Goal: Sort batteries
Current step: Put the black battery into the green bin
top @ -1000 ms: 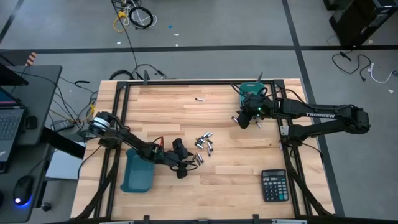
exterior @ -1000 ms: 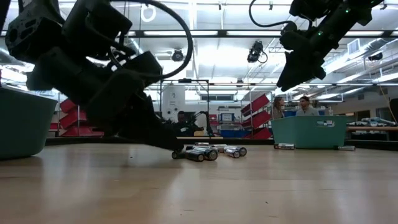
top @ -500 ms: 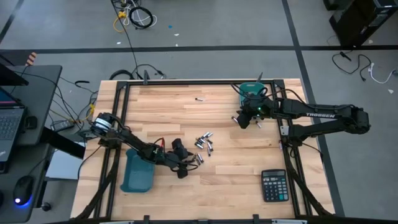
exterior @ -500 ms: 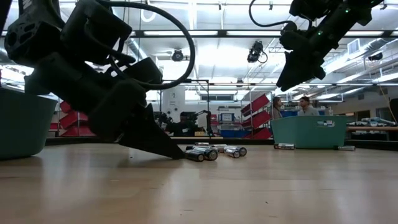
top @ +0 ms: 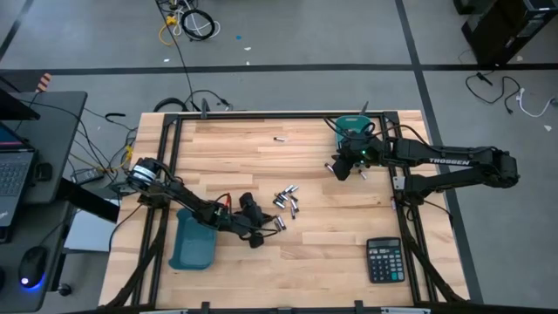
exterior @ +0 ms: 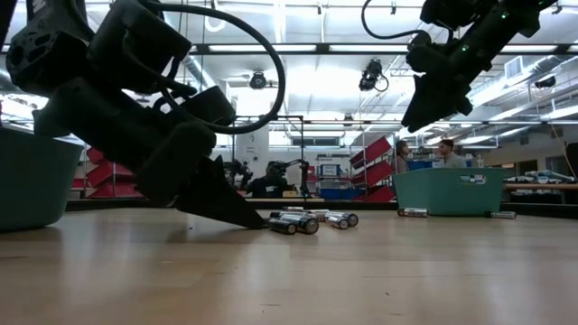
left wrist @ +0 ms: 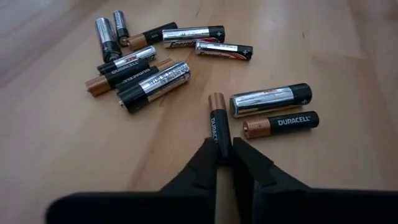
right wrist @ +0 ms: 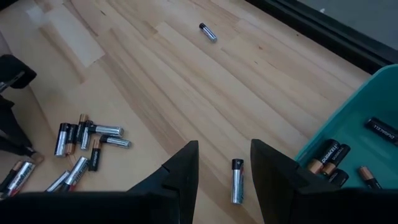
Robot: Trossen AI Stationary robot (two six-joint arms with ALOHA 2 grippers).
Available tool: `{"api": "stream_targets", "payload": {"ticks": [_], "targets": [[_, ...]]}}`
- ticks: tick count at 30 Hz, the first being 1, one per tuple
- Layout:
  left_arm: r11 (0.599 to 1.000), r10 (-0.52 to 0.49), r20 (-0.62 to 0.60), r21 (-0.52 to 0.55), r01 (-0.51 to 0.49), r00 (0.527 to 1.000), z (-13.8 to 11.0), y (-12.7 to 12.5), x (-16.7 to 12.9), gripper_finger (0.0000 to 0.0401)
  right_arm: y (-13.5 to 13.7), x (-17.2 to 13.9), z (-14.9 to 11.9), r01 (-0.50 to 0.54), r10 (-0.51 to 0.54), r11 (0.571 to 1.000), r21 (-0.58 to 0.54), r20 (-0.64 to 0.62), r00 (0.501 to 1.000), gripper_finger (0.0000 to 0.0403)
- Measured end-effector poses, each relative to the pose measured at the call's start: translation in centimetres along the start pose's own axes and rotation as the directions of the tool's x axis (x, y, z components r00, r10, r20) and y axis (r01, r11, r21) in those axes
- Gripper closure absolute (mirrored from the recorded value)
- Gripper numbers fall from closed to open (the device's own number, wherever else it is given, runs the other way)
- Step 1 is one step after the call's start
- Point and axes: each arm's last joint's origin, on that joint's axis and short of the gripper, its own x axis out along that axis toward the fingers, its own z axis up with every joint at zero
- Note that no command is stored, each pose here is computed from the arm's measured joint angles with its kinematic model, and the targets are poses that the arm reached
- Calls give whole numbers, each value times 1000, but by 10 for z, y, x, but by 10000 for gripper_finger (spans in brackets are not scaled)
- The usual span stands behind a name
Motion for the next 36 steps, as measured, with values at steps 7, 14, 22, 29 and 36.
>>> {"api": "stream_targets", "payload": {"ticks": [7,14,22,29,36], "targets": [[1000,27,10,3,-27,1000,0,1,0,390,0,0,0,0,0,1000,-12,0,1000,272],[999,41,65,31,-43,997,3,0,0,387,3,0,0,-52,52,996,-78,-10,999,272],[999,28,177,32,-34,984,15,-3,-1,387,31,-7,2,-227,252,940,-255,66,966,272],[999,25,184,29,-31,983,16,-3,-1,387,49,-15,2,-301,357,892,-337,118,927,272],[999,21,193,19,-26,981,17,-4,-1,387,53,-17,1,-320,380,882,-345,123,917,272]]}}
